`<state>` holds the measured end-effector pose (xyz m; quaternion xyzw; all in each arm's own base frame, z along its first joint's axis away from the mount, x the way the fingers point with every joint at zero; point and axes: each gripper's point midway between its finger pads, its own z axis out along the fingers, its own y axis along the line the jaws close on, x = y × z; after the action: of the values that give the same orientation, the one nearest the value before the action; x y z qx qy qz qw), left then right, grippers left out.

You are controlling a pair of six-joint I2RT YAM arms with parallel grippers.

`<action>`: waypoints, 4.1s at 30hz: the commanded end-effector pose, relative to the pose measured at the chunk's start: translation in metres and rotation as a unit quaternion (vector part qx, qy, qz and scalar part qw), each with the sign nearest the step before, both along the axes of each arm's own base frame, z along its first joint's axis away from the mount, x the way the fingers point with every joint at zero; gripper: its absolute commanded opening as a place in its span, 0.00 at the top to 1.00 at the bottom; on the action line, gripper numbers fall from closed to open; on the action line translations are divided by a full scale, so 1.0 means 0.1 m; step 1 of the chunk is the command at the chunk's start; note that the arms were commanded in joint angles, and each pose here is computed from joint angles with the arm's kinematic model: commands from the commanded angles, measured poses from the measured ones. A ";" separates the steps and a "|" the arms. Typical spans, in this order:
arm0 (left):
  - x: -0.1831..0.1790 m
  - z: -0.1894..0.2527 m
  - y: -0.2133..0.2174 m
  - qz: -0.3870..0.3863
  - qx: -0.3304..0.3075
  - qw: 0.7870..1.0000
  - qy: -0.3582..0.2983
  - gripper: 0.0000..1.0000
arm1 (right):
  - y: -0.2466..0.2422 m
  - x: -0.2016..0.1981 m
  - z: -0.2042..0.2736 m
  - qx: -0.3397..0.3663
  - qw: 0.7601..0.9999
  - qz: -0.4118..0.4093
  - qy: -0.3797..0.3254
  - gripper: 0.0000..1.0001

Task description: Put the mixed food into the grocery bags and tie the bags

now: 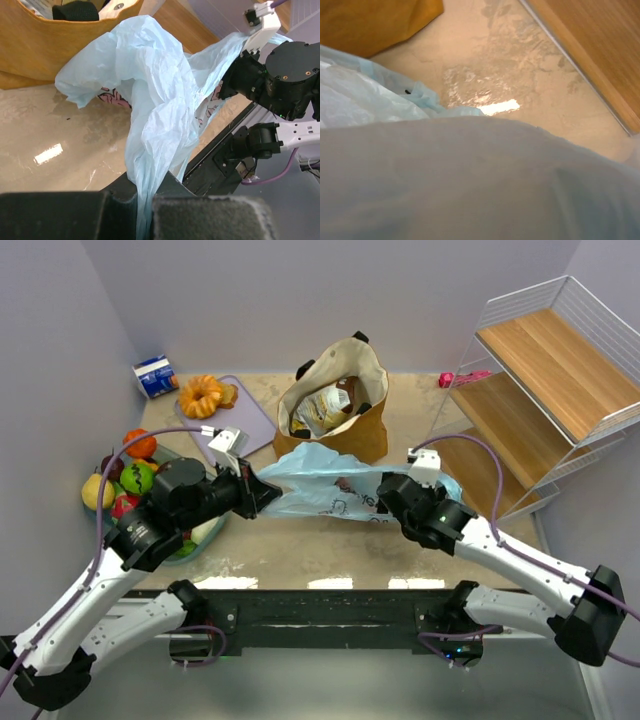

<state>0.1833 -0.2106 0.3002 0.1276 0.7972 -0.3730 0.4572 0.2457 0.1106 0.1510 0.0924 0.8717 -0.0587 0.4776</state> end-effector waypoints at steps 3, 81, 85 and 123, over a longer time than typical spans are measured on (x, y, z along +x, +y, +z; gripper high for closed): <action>-0.06 0.00 -0.06 -0.039 0.019 0.999 0.003 1.00 | 0.36 -0.05 0.08 0.003 0.989 0.137 0.059 0.01; 0.93 -0.32 -0.03 -0.061 0.147 0.985 -0.067 1.00 | 2.04 -1.14 1.12 0.449 0.754 0.450 0.167 0.01; 0.92 -0.32 -0.09 -0.075 0.139 0.985 -0.068 1.00 | 2.04 -1.23 1.18 0.455 0.737 0.470 0.171 0.01; 0.54 -0.19 -0.19 -0.246 0.174 0.935 -0.188 1.00 | 1.49 0.37 1.68 -0.061 0.815 0.573 -0.057 0.02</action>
<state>0.2430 -0.2277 0.2569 0.4410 0.7267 -0.2894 0.4401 0.2636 0.2746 0.3007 -0.4261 0.7618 0.2399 0.4248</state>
